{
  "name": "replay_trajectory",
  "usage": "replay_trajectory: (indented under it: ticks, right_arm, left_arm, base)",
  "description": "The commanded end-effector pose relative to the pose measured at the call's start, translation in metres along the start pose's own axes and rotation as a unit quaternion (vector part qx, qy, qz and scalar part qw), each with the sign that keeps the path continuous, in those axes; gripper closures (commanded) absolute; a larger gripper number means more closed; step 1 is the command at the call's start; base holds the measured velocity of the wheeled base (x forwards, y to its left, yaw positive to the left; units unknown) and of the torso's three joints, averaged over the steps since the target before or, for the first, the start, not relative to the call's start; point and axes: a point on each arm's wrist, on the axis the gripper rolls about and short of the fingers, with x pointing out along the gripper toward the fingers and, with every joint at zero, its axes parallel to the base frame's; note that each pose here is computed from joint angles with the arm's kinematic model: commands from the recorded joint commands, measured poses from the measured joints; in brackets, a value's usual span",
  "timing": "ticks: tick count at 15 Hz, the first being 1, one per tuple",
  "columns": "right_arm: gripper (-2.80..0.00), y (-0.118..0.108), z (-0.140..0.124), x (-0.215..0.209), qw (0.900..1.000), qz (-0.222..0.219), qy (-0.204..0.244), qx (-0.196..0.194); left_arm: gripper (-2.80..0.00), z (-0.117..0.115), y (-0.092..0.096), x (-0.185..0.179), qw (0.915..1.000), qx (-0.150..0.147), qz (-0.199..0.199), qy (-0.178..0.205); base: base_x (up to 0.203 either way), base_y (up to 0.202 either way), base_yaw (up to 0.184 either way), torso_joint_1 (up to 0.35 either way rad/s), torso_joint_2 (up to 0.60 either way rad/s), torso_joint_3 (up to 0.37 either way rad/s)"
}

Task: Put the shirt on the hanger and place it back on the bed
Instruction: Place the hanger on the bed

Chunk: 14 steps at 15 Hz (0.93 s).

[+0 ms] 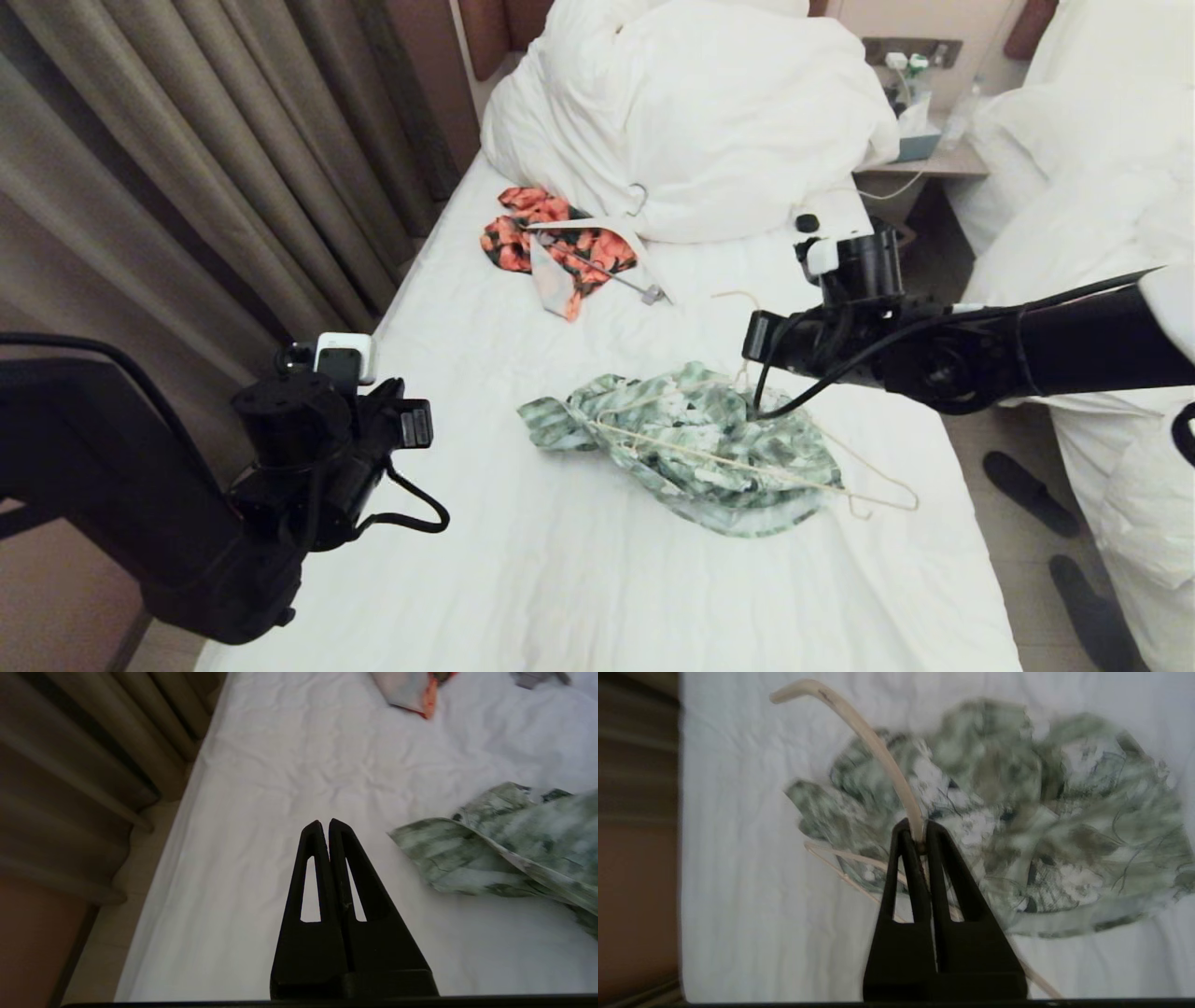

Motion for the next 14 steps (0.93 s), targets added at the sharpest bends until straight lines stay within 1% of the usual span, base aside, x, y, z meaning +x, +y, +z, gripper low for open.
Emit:
replay_trajectory:
  ticks: [1,2,3,4,6,8,9,11,12,14]
  right_arm:
    - [-2.8,-0.014,-0.032,0.034,0.999,-0.024,0.045,-0.003]
    - [-2.8,-0.018,-0.042,0.046,0.998,-0.03,0.055,-0.005]
    - [-2.8,-0.019,-0.045,0.055,0.998,-0.032,0.056,-0.006]
    - [-2.8,-0.019,-0.044,0.054,0.998,-0.034,0.057,-0.007]
    - [-2.8,-0.014,-0.036,0.036,0.997,-0.04,0.058,-0.011]
    - [-2.8,-0.014,-0.034,0.011,0.996,-0.055,0.073,-0.014]
    - [0.0,-0.017,-0.035,-0.004,0.995,-0.065,0.078,-0.016]
    - [0.0,-0.023,-0.038,-0.032,0.993,-0.084,0.085,-0.023]
    - [0.0,-0.028,-0.044,-0.047,0.99,-0.096,0.093,-0.034]
    - [0.0,-0.037,-0.052,-0.082,0.987,-0.118,0.094,-0.052]
  left_arm:
    - [0.0,0.002,0.01,0.002,0.9999,-0.004,0.016,-0.005]
    - [0.0,0.003,0.013,0.004,0.9997,-0.005,0.022,-0.006]
    - [0.0,0.006,0.015,0.003,0.9996,-0.007,0.024,-0.012]
    - [0.0,0.009,0.018,0.001,0.9995,-0.009,0.027,-0.017]
    - [0.0,0.022,0.027,-0.011,0.9987,-0.015,0.035,-0.033]
    - [0.0,0.03,0.036,-0.03,0.9984,-0.017,0.038,-0.039]
    - [0.0,0.03,0.039,-0.039,0.9985,-0.016,0.038,-0.037]
    - [0.0,0.031,0.046,-0.053,0.9983,-0.017,0.042,-0.036]
    - [0.0,0.029,0.048,-0.059,0.9984,-0.021,0.041,-0.032]
    - [0.0,0.026,0.05,-0.068,0.9982,-0.034,0.04,-0.027]
  base:
    - [0.0,0.0,0.0,0.0,0.0,0.0]
    - [0.0,0.0,0.0,0.0,0.0,0.0]
    - [0.0,0.0,0.0,0.0,0.0,0.0]
    - [0.0,0.0,0.0,0.0,0.0,0.0]
    - [0.0,0.0,0.0,0.0,0.0,0.0]
    - [0.0,0.0,0.0,0.0,0.0,0.0]
    - [0.0,0.0,0.0,0.0,0.0,0.0]
    - [0.0,0.0,0.0,0.0,0.0,0.0]
    - [0.0,0.0,0.0,0.0,0.0,0.0]
    - [0.0,0.0,0.0,0.0,0.0,0.0]
